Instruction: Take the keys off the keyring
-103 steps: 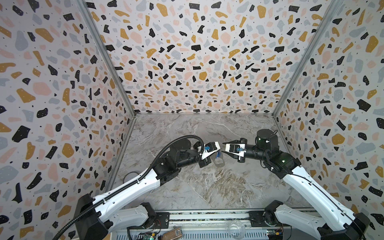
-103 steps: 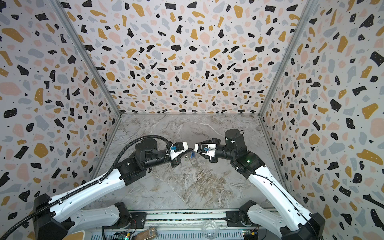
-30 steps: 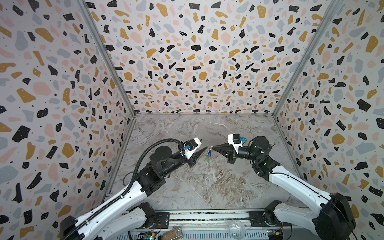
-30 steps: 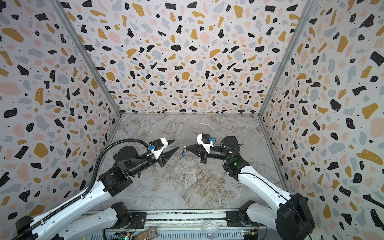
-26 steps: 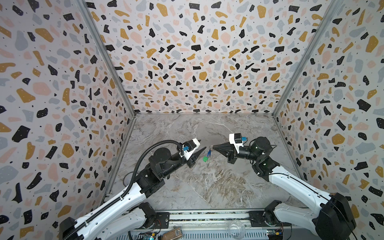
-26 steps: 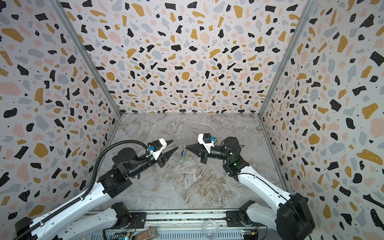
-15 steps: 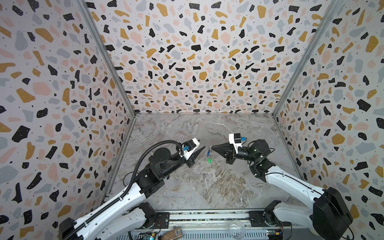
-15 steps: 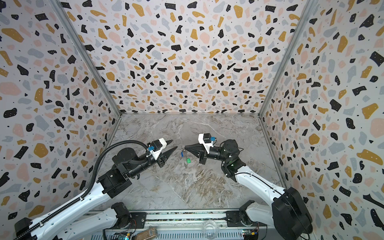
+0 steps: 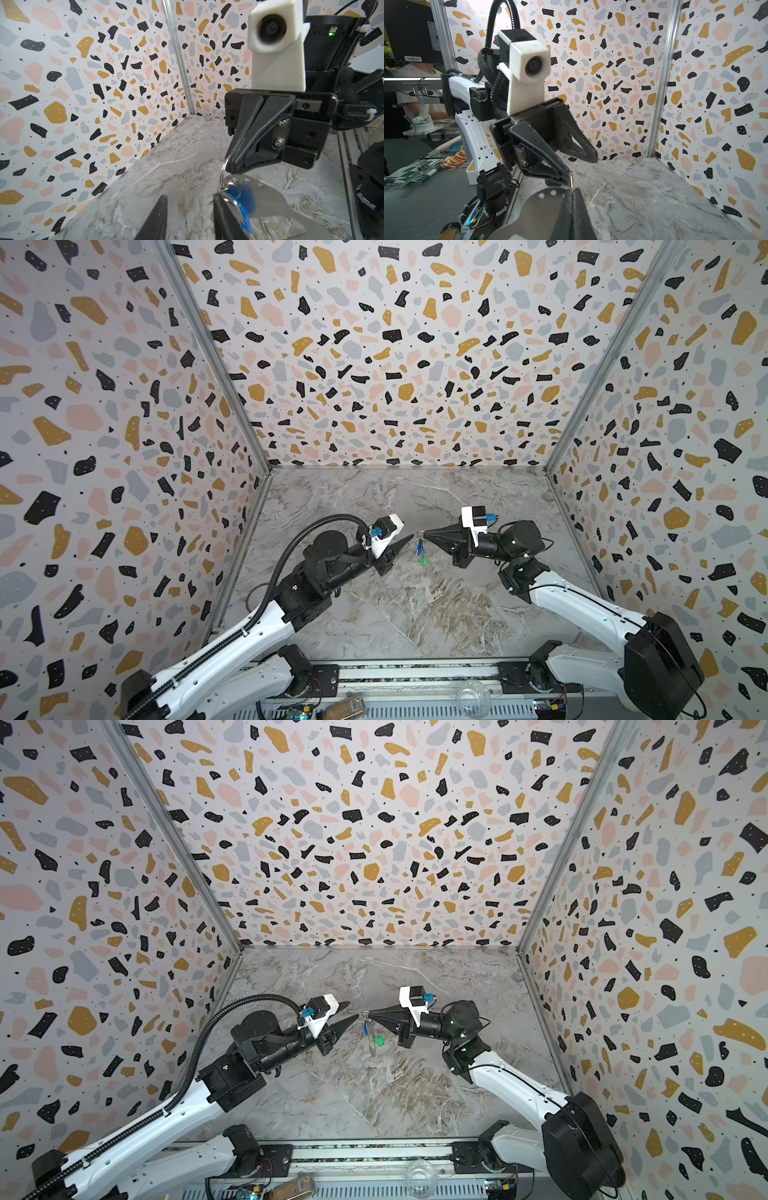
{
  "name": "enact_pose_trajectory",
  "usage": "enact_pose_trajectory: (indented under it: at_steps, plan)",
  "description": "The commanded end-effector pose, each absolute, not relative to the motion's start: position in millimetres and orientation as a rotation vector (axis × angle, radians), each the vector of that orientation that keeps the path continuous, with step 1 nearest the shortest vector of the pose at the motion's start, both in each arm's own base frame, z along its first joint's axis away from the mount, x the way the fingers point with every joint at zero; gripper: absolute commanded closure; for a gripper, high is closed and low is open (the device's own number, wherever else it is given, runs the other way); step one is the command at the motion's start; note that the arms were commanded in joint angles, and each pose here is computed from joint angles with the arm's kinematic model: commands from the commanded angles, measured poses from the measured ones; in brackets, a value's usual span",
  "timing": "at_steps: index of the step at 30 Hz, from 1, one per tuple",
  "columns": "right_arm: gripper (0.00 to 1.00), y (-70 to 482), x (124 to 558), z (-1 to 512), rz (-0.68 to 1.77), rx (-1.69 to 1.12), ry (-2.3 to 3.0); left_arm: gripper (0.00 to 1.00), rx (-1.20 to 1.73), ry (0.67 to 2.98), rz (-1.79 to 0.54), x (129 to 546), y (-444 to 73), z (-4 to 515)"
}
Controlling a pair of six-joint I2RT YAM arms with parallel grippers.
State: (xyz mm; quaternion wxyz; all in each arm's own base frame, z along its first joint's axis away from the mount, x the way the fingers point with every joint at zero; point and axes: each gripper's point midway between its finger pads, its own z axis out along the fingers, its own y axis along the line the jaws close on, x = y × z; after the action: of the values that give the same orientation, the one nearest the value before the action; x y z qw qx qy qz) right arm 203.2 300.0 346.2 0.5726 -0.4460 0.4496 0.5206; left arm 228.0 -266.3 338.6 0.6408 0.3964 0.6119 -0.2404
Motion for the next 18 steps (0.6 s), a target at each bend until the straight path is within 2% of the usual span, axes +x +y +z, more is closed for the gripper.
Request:
enact_pose_trajectory:
  at_steps: [1,18]
  plan:
    - [1.0,297.3,192.3,376.2,1.224,-1.053,0.939,0.59,0.863,1.373,-0.558,228.3,-268.2,355.4]
    - [1.0,297.5,189.1,373.0,1.223,-1.049,0.944,0.52,0.887,1.364,-0.617,218.8,-286.6,358.1]
